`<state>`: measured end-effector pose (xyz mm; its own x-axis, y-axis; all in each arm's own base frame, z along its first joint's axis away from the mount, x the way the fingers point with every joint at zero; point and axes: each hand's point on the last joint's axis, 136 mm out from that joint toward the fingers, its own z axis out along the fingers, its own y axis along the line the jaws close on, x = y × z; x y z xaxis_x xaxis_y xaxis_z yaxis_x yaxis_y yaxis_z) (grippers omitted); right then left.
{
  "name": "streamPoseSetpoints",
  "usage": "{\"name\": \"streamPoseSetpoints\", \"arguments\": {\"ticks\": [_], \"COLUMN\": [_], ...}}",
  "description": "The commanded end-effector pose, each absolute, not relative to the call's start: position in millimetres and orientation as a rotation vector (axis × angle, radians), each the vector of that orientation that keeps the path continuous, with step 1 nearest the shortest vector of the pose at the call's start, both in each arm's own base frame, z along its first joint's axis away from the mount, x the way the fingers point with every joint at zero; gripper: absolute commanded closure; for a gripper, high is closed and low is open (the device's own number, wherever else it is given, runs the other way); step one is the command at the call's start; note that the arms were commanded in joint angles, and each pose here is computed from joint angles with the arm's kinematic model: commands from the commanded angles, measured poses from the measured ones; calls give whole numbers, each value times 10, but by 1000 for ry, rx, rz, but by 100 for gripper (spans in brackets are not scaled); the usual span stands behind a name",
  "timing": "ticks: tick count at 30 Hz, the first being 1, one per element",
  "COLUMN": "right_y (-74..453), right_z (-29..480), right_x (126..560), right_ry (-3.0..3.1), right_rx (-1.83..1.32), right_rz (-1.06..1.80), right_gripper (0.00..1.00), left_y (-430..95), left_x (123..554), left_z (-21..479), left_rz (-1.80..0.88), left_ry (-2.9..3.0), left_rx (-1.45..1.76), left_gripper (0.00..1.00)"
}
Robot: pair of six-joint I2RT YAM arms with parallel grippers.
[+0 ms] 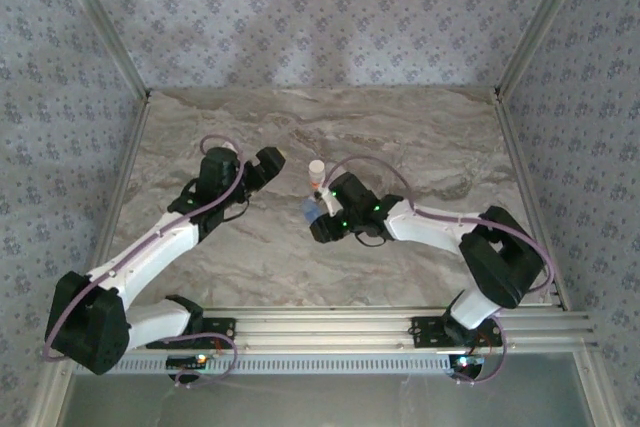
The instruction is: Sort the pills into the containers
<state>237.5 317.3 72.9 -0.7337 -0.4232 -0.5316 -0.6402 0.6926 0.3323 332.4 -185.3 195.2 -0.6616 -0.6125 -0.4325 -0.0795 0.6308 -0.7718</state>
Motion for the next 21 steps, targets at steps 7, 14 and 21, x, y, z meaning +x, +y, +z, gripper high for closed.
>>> {"name": "streamPoseSetpoints", "arguments": {"ticks": [7,14,21], "right_y": [3342,3287,3135], "right_z": [430,233,159], "right_x": [2127,2112,2145], "right_ry": [2437,2447,2456], "right_rx": [-1194,-1257,-1254], "right_rz": [517,377,255], "right_gripper": [54,52,30], "left_y": [-1781,-1778,-1803], "left_x": [3256,3241,3261], "left_z": [1783,1754,1747], "left_rz": [-953,-957,-974], "left_ry": [2181,2183,2177], "left_rx": [-536,-540,-544], "left_gripper": [2,2,2]}}
